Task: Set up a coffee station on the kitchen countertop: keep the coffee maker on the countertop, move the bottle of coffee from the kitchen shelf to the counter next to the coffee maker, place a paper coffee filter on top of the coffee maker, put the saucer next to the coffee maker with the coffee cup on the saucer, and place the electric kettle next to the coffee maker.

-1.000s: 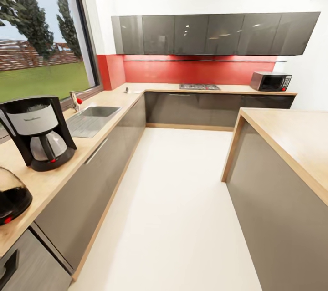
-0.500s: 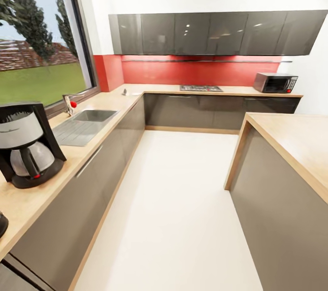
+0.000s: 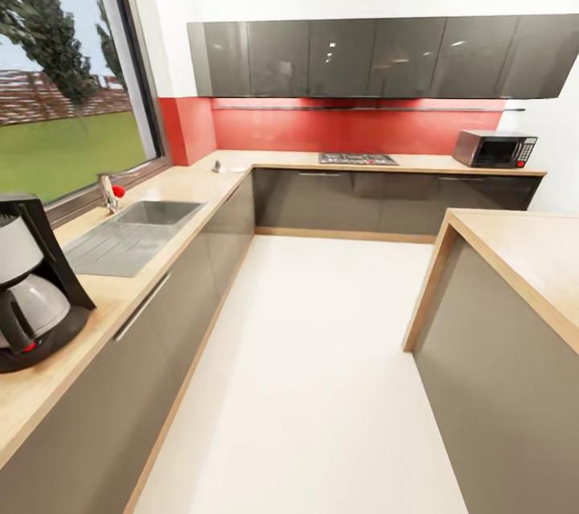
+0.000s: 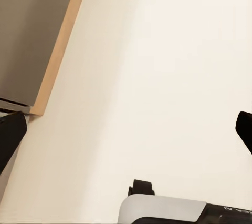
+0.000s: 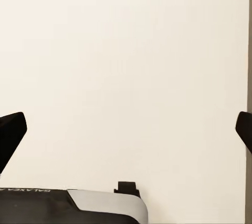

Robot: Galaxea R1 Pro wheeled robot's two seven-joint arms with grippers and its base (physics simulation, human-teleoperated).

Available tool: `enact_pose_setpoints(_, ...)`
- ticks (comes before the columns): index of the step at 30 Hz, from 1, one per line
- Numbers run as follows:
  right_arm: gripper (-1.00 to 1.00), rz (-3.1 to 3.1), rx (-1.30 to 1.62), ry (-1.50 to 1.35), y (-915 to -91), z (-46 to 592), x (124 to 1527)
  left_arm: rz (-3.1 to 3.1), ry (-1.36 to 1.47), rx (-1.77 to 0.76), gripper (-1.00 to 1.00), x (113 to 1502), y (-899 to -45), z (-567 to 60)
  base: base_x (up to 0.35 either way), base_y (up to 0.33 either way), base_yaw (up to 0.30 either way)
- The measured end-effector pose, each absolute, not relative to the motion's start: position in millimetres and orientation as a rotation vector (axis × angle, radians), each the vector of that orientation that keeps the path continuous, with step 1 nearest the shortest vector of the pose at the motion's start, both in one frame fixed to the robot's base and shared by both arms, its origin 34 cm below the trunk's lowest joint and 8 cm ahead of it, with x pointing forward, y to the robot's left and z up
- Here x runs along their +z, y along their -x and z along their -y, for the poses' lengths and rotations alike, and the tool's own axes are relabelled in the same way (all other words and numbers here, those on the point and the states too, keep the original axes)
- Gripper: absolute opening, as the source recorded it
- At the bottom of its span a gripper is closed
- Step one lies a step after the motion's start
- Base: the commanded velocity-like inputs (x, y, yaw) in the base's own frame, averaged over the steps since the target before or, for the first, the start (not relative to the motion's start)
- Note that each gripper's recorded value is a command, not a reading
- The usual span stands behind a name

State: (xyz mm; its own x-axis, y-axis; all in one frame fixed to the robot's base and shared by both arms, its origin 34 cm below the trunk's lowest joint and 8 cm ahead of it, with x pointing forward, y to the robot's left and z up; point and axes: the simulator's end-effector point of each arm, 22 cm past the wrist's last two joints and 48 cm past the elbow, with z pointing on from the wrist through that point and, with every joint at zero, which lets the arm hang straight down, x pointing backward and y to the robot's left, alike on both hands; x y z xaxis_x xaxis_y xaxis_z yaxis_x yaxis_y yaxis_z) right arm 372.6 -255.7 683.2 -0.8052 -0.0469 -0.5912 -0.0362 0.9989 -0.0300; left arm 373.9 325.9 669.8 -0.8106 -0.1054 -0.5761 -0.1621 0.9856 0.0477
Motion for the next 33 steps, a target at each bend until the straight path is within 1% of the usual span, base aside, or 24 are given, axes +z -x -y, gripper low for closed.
enact_pose_setpoints(33, 1.0, -2.508, -0.022, 0.055, -372.6, 255.4, 683.2, -2.523, 0.187, 0.126, 1.0, 669.9, -374.1, -325.9, 0.34, 0.0, 0.0)
